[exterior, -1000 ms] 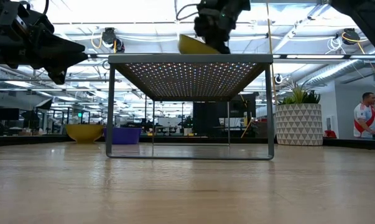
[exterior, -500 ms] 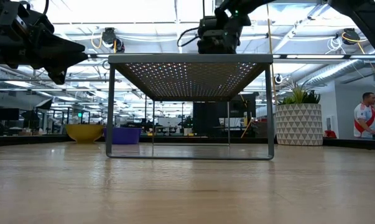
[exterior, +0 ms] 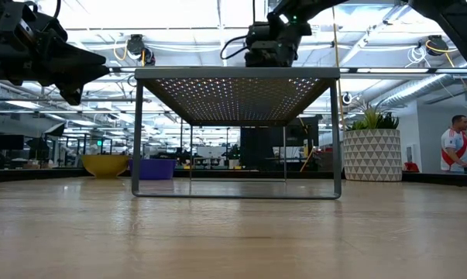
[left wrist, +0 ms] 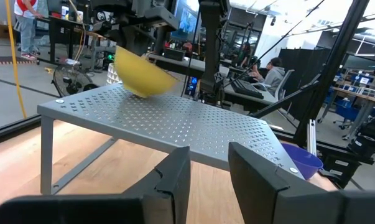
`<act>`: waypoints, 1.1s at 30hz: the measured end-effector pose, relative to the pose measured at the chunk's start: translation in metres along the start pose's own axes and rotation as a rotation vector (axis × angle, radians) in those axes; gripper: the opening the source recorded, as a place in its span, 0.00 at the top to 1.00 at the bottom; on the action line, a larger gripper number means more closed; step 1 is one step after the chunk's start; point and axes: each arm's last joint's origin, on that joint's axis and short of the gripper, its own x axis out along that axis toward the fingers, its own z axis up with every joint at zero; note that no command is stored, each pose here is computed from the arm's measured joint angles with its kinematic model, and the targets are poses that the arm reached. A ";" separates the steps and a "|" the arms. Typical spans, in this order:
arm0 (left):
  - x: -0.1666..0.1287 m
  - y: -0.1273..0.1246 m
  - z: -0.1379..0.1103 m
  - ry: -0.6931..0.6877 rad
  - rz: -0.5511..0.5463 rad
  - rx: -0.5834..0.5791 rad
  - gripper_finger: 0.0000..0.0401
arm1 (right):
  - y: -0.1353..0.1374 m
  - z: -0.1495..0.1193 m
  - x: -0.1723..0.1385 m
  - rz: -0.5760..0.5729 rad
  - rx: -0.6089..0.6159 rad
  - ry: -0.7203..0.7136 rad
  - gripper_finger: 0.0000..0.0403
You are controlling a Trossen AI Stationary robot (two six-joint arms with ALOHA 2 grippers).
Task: Pick & Place Mini bowls
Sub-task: Put the bottom right yellow patterned bowl on the shelf
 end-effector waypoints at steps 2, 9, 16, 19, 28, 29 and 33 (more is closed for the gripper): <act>0.000 0.000 0.000 0.000 0.000 0.000 0.72 | 0.000 0.001 0.000 0.000 -0.003 -0.009 0.94; 0.000 0.000 0.000 0.000 0.000 0.000 0.72 | 0.000 -0.001 0.000 -0.001 0.002 0.006 0.89; 0.000 0.000 0.000 0.000 0.000 0.000 0.72 | -0.002 -0.003 0.000 -0.063 0.009 0.027 0.81; 0.000 0.000 0.000 0.000 0.000 0.000 0.72 | -0.002 -0.005 0.000 -0.083 0.014 0.046 0.79; 0.000 0.000 0.000 0.000 0.000 0.000 0.72 | -0.002 -0.010 0.000 -0.083 0.040 0.101 0.78; 0.000 0.000 0.000 0.000 0.000 0.000 0.72 | -0.001 -0.010 0.000 -0.082 0.039 0.103 0.78; 0.000 0.000 0.000 0.000 0.000 0.000 0.72 | 0.001 -0.012 0.001 -0.081 0.035 0.116 0.78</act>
